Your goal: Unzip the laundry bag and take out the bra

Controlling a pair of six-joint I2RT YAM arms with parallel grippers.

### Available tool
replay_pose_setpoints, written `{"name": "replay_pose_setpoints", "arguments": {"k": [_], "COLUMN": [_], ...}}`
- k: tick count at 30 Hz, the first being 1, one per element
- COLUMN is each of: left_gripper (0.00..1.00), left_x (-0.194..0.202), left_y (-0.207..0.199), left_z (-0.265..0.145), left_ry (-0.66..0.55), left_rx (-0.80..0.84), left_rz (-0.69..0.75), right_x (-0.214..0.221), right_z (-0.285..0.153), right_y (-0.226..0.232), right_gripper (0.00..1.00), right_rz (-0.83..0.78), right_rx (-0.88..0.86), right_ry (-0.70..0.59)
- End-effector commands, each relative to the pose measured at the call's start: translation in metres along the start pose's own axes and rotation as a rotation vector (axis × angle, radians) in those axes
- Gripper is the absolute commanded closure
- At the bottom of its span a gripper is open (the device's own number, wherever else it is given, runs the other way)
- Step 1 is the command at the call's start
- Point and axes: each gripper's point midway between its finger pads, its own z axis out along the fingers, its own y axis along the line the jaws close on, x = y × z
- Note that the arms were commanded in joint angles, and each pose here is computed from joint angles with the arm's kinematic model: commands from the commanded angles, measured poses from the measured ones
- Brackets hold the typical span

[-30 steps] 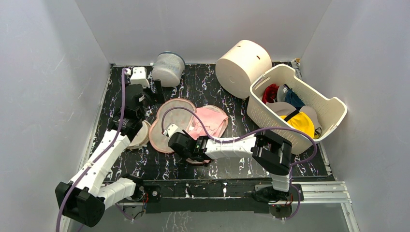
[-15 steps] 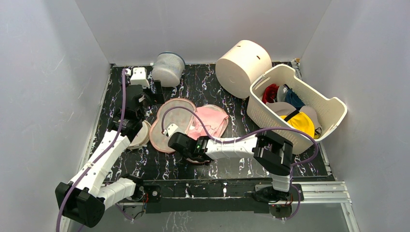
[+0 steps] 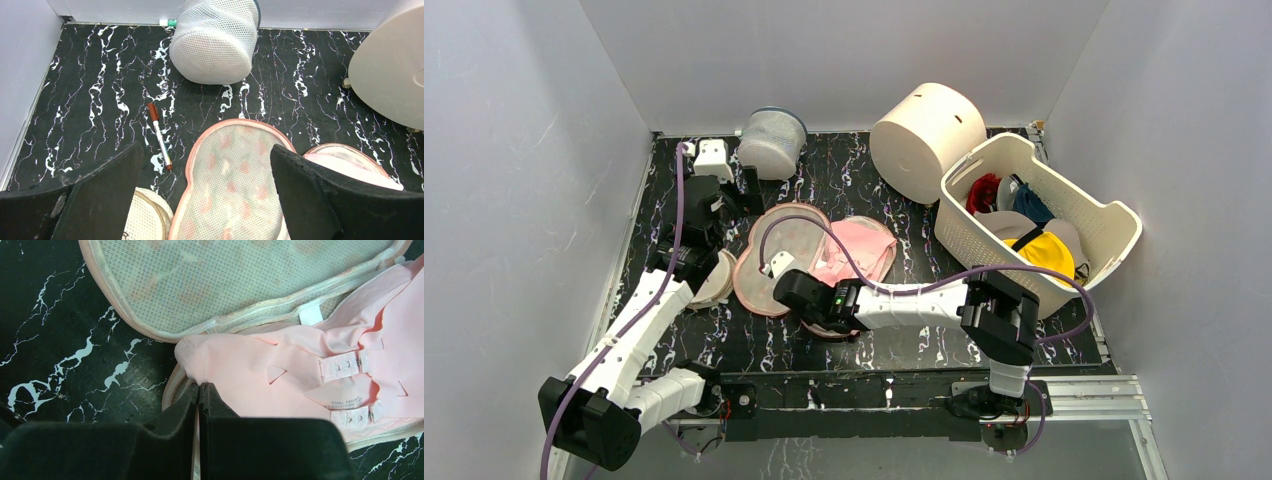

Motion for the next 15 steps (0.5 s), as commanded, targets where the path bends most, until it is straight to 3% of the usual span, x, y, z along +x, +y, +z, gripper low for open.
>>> {"name": "replay_pose_setpoints", "arguments": {"k": [1, 9, 15], "left_gripper": [0.02, 0.02, 0.02], "left_x": [-0.011, -0.011, -0.011], "left_y": [-0.002, -0.003, -0.004], "left_z": [-0.001, -0.001, -0.001], "left_ry": [-0.035, -0.034, -0.031], "left_rx": [0.010, 0.014, 0.015], "left_rz": [-0.015, -0.018, -0.017], "right_x": [-0.025, -0.023, -0.020], "right_z": [-0.015, -0.013, -0.009], "right_y": [0.001, 0.026, 0.016], "right_gripper": [1.00, 1.00, 0.88], "right_rz": [0.032, 0.065, 0.044], "right_rx": [-0.020, -0.143, -0.084], "right_ry": [-0.075, -0.063, -0.048]}}
